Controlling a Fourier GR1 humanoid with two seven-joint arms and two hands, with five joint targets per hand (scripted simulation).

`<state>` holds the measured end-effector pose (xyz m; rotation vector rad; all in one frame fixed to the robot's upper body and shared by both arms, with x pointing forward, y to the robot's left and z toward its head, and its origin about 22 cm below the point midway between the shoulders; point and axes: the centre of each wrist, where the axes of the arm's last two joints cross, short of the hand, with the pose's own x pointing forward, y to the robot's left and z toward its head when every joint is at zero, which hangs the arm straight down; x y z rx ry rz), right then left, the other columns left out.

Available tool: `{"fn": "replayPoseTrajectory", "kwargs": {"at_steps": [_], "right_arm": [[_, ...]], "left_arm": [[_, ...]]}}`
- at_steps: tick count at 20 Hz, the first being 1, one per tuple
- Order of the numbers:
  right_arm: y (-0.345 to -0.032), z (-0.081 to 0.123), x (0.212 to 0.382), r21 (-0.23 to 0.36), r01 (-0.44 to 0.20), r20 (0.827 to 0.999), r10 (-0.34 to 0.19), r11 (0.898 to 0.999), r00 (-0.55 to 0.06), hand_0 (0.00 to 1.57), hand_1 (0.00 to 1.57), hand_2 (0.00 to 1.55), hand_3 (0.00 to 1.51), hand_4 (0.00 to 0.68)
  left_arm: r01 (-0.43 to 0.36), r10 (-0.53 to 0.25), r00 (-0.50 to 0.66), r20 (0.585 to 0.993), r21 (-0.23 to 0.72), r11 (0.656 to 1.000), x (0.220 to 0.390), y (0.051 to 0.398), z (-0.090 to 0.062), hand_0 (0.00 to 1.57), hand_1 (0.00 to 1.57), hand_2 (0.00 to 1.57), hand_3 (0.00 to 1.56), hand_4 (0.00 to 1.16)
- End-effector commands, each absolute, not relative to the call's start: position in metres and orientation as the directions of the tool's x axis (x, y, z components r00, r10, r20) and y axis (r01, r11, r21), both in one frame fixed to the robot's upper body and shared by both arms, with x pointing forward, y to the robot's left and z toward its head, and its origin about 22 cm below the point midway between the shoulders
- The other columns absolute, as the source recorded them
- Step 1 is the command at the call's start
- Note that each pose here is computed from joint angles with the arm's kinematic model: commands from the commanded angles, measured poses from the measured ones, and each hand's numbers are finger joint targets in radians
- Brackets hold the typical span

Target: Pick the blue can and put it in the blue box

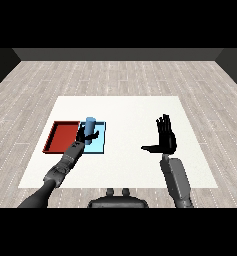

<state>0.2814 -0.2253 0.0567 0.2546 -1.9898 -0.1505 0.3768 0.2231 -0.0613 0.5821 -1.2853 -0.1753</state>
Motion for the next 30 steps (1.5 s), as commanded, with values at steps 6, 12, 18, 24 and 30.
{"fn": "replayPoseTrajectory", "kwargs": {"at_steps": [6, 12, 18, 24, 30], "right_arm": [[-0.233, 0.058, 0.290, 0.266, -0.110, 0.868, -0.287, 0.958, -0.404, 0.00, 0.00, 0.00, 0.00, 0.000], [-0.226, 0.063, 0.274, 0.211, -0.123, 0.872, -0.244, 0.970, -0.424, 0.00, 0.00, 0.00, 0.00, 0.000], [-0.237, 0.064, 0.275, 0.215, -0.135, 0.864, -0.253, 0.967, -0.436, 0.00, 0.00, 0.00, 0.00, 0.000], [-0.238, 0.066, 0.275, 0.153, -0.123, 0.877, -0.192, 0.981, -0.440, 0.00, 0.00, 0.00, 0.00, 0.000], [-0.245, 0.044, 0.272, 0.146, -0.152, 0.917, -0.191, 0.978, -0.349, 0.00, 0.00, 0.00, 0.00, 0.000]], "left_arm": [[-0.193, -0.326, 0.448, 0.833, 0.446, 0.874, 0.359, 0.249, -0.082, 0.58, 0.58, 0.59, 0.51, 0.54], [-0.242, -0.419, 0.460, 0.782, 0.565, 0.789, 0.367, 0.242, -0.074, 0.00, 0.00, 0.00, 0.00, 0.00], [-0.374, -0.367, 0.365, 0.856, 0.496, 0.784, 0.377, 0.228, -0.062, 0.00, 0.00, 0.00, 0.00, 0.00], [-0.298, -0.231, -0.291, 0.929, 0.141, 0.944, 0.410, 0.198, 0.000, 0.00, 0.00, 0.00, 0.00, 0.00], [0.070, 0.074, -0.438, 0.896, -0.048, 0.996, 0.384, 0.198, -0.015, 0.00, 0.00, 0.00, 0.00, 0.00]]}}
